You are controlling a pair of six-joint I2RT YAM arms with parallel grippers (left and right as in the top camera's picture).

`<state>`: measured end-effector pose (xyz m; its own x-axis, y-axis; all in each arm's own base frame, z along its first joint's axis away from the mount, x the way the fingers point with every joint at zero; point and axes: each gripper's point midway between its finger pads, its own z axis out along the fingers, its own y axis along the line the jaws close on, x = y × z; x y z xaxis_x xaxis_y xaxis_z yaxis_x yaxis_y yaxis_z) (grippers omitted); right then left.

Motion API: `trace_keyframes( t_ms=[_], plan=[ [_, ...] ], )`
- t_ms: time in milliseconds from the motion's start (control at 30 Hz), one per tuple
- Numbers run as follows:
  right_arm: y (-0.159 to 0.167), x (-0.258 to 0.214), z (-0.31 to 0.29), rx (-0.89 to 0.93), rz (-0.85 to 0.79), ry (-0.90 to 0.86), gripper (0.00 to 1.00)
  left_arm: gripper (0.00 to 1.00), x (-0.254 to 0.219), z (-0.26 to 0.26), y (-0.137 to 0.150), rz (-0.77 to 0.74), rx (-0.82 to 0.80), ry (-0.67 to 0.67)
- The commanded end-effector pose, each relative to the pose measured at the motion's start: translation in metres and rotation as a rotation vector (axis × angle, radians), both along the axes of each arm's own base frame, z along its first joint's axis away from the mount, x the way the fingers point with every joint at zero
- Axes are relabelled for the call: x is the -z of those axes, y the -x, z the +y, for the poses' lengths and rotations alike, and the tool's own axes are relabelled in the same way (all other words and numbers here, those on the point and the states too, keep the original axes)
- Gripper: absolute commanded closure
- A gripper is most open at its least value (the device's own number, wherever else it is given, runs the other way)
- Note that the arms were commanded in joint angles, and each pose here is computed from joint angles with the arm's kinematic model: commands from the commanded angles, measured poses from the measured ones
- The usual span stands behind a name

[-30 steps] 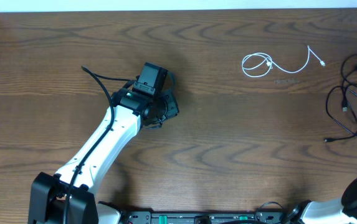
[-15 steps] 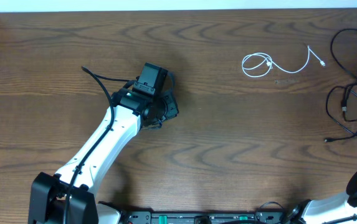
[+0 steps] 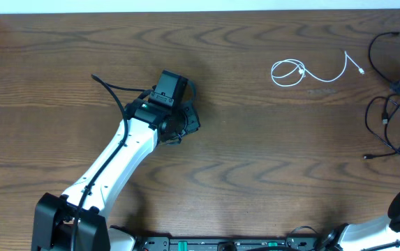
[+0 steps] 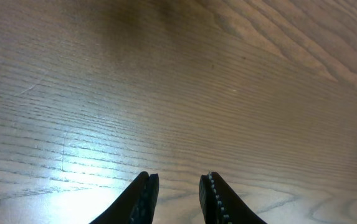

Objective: Untangle cables

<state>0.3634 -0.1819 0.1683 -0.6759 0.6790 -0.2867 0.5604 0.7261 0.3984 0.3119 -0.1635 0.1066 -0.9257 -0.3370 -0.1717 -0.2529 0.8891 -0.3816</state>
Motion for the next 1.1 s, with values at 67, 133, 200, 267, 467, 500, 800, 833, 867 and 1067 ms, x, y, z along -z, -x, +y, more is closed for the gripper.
trace_keyframes(
  t_ms=[67,133,200,267,467,500,800,833,867,1067],
  plan=[
    [-0.031,-0.015,0.077,-0.279,-0.119,-0.095,0.03,0.72,0.004,0.003,0.002,0.005,0.006,-0.018],
    [-0.040,-0.014,0.097,-0.340,-0.120,-0.069,0.06,0.72,0.004,0.005,0.001,0.002,0.004,-0.025],
    [-0.050,-0.014,0.117,-0.397,-0.125,-0.023,0.08,0.72,0.004,0.005,0.001,0.003,0.003,-0.025],
    [-0.058,-0.015,0.137,-0.445,-0.128,0.016,0.09,0.72,0.004,0.005,0.001,0.002,0.004,-0.025],
    [-0.069,-0.013,0.176,-0.526,-0.116,0.117,0.09,0.72,0.004,0.005,0.001,0.002,0.004,-0.024],
    [-0.071,-0.015,0.184,-0.544,-0.119,0.130,0.10,0.72,0.004,0.005,0.001,0.002,0.004,-0.025],
    [-0.118,-0.028,0.229,-0.618,-0.270,0.220,0.07,0.72,0.004,0.005,0.001,0.001,0.003,-0.024],
    [-0.122,-0.025,0.233,-0.607,-0.270,0.219,0.07,0.72,0.004,0.005,0.001,0.002,0.004,-0.025],
    [-0.126,-0.017,0.238,-0.587,-0.256,0.209,0.06,0.72,0.004,0.005,0.001,0.002,0.004,-0.025],
    [-0.137,0.069,0.266,-0.446,-0.071,0.053,0.09,0.72,0.004,0.004,0.000,-0.002,0.004,-0.023]
  ],
)
